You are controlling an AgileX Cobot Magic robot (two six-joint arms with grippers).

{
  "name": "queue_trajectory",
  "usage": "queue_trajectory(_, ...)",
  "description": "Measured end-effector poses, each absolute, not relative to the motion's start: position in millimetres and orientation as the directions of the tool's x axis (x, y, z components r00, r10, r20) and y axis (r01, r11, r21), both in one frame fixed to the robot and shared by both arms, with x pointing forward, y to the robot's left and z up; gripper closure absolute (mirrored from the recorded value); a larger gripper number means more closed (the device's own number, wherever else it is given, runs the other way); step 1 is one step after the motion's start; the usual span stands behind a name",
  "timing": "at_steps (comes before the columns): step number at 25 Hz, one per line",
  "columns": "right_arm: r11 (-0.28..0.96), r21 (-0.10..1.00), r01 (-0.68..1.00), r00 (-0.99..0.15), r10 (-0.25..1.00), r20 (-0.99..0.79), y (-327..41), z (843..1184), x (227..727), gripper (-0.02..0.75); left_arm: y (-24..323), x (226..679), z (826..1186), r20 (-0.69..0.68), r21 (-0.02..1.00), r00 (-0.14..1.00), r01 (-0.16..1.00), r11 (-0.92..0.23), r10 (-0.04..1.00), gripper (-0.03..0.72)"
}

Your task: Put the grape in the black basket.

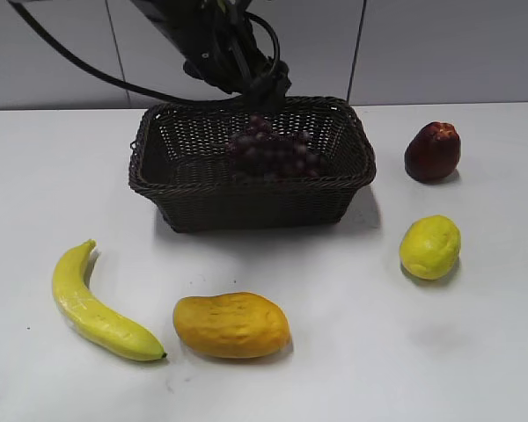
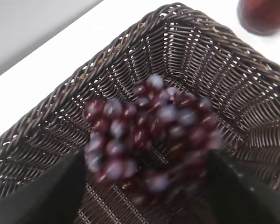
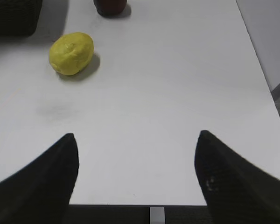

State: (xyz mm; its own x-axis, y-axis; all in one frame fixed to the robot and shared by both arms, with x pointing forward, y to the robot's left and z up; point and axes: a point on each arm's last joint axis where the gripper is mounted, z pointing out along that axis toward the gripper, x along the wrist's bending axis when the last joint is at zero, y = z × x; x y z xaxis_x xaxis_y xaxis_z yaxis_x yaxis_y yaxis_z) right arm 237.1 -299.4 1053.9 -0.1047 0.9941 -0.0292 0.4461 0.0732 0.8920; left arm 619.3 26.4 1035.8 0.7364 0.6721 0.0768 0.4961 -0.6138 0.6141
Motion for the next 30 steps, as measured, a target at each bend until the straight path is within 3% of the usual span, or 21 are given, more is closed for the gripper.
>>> queue_trajectory(3,0.073,0.892,0.446,-0.105,0.994,-0.029,-299.4,1053.9,237.1,0.150,30.5,622.8,1047.0,0.074,0.611,0.732,0.504,-0.611,0.677,0.076)
queue_trajectory(9,0.073,0.892,0.446,-0.105,0.994,-0.029,-299.4,1053.9,237.1,0.150,67.5,647.0,1078.6,0.011,0.626,0.611,0.613,-0.482,0.792,0.092)
queue_trajectory(16,0.073,0.892,0.446,-0.105,0.994,-0.029,-299.4,1053.9,237.1,0.150,135.3,661.0,1094.3,-0.037,0.478,0.481,0.778,-0.407,0.876,0.100)
queue_trajectory(21,0.073,0.892,0.446,-0.105,0.994,-0.029,-299.4,1053.9,237.1,0.150,186.1,673.5,1095.2,-0.065,0.440,0.338,0.854,-0.277,0.939,0.100)
queue_trajectory(30,0.073,0.892,0.446,-0.105,0.994,-0.029,-299.4,1053.9,237.1,0.150,239.9,669.1,1125.4,-0.080,0.493,0.188,0.861,-0.125,0.979,0.102)
